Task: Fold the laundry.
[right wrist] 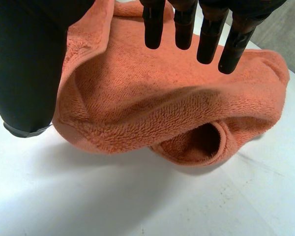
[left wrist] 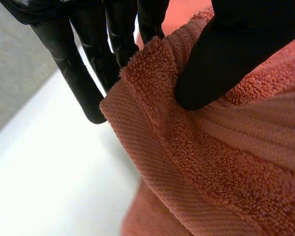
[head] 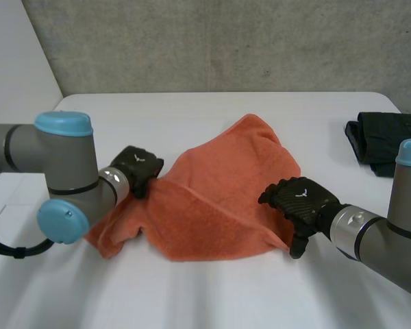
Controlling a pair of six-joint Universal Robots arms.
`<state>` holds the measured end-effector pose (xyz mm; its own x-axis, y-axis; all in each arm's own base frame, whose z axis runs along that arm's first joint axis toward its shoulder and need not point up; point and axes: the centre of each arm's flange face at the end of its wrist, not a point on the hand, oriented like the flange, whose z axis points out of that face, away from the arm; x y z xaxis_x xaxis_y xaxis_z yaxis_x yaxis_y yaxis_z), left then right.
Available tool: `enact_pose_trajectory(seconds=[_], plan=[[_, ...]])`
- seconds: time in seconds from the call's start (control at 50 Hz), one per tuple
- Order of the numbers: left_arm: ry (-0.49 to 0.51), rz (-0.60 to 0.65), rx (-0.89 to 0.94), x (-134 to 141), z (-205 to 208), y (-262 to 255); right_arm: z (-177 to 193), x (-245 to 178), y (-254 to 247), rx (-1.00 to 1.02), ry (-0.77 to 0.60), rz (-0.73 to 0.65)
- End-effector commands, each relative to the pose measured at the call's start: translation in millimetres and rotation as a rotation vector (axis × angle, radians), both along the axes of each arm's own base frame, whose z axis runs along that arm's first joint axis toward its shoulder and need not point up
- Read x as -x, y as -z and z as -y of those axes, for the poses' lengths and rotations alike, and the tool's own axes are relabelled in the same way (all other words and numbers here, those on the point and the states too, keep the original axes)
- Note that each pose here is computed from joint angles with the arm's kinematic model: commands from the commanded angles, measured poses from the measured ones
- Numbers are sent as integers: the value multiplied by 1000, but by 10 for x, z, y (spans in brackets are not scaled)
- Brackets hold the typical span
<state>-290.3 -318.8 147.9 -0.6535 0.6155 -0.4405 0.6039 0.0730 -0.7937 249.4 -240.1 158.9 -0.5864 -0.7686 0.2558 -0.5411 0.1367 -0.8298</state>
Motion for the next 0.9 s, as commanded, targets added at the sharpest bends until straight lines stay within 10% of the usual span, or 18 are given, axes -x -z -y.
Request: enact_pose_trajectory(seconds=[0.02, 0.52, 0.9], plan=[[1, -39, 96, -1, -123, -352, 10, 12, -4, 2, 10, -6], [48, -386, 509, -171, -1017, -2300, 270, 409, -72, -84, 255, 190], [40, -482, 610, -292, -1178, -2654, 460, 469, 251, -174, 544, 367]])
